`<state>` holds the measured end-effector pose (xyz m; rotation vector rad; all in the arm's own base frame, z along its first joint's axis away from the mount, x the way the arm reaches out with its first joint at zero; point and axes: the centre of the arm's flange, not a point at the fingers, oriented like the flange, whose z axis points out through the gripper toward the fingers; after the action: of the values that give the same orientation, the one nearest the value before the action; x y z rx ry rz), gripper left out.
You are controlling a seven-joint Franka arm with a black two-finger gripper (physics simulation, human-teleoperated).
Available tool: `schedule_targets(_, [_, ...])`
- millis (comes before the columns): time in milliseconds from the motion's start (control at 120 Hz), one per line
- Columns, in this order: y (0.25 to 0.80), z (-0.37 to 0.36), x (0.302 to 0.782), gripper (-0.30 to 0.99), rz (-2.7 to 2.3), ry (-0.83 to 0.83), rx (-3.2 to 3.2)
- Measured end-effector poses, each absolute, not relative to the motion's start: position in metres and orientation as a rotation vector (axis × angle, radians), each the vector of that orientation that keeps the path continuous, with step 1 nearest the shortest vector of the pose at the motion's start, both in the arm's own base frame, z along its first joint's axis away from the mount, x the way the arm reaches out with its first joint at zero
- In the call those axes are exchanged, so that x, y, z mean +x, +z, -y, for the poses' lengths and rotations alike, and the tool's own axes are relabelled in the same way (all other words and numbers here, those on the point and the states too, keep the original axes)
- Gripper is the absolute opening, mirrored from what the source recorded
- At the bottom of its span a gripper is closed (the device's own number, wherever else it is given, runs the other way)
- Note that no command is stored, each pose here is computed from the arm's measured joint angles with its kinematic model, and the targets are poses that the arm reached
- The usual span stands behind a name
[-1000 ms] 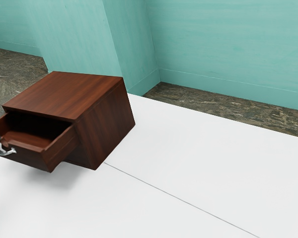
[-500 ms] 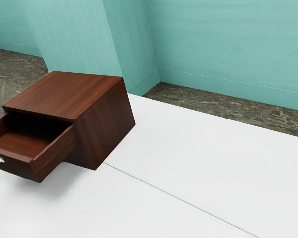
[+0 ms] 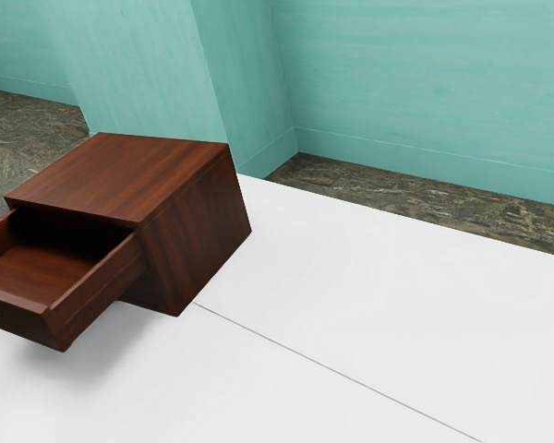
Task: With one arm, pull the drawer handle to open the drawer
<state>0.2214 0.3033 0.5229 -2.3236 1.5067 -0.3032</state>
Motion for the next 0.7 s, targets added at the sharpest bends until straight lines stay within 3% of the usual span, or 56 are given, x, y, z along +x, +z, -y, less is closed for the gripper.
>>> schedule_targets(242, [0.528,-0.299,0.221,0.56,-1.507,-0.315,-2.312])
schedule_targets(583, [0.549,-0.281,0.229,0.65,-1.525,-0.323,-2.253])
schedule_targets(700, [0.603,-0.277,0.218,0.66,-1.434,-0.358,-2.247])
